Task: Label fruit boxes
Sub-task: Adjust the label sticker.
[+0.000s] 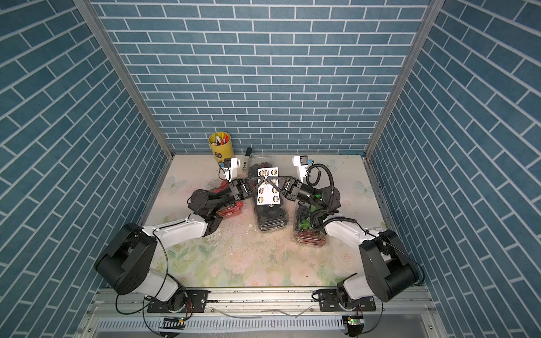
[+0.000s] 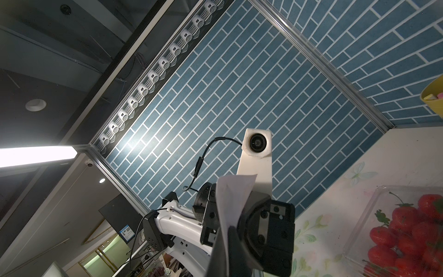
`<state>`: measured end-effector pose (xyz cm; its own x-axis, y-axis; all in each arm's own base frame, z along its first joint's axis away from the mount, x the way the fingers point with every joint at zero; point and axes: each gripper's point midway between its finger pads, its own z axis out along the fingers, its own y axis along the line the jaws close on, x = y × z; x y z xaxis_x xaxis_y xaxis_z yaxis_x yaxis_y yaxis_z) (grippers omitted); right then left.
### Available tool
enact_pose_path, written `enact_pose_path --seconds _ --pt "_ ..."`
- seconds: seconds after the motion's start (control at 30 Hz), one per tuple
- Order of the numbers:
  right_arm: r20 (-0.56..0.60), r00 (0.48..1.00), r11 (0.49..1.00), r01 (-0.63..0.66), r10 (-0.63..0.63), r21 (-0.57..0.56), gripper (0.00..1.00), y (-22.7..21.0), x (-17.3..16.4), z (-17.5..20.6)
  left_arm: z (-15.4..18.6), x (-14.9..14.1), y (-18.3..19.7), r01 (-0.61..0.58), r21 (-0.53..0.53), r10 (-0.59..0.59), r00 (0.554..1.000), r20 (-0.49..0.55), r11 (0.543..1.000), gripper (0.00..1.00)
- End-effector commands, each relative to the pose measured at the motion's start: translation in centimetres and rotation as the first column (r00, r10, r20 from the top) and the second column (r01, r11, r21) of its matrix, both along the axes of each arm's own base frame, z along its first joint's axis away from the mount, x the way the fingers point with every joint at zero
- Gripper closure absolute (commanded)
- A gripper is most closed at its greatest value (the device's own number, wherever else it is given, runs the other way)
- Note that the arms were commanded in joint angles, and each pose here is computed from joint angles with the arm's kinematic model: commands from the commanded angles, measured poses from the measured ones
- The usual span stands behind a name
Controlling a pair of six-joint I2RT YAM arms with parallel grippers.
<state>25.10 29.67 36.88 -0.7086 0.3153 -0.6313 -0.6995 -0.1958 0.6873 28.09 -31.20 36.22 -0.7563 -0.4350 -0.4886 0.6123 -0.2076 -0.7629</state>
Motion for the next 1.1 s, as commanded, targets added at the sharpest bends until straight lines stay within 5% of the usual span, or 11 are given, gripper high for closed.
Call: enact_pose_path --seconds 0.0,0.9,1.07 --pt "0.097 0.995 0.998 -0.040 0.036 0.042 1.00 -0.2 -2.1 3.0 -0.9 0.0 -0.6 0.019 0.029 -0.019 1.000 0.013 0.999 1.00" --pt "0.069 0.998 1.000 -0.002 0.001 0.016 1.00 -0.5 -1.0 1.8 -0.3 -0.3 0.6 0.005 0.025 -0.006 0.999 0.033 1.000 1.00" --pt "0.057 0.995 0.995 0.080 -0.077 -0.052 0.72 -1.3 0.0 0.5 0.0 0.0 1.7 -0.019 0.022 0.018 0.999 0.038 1.000 1.00"
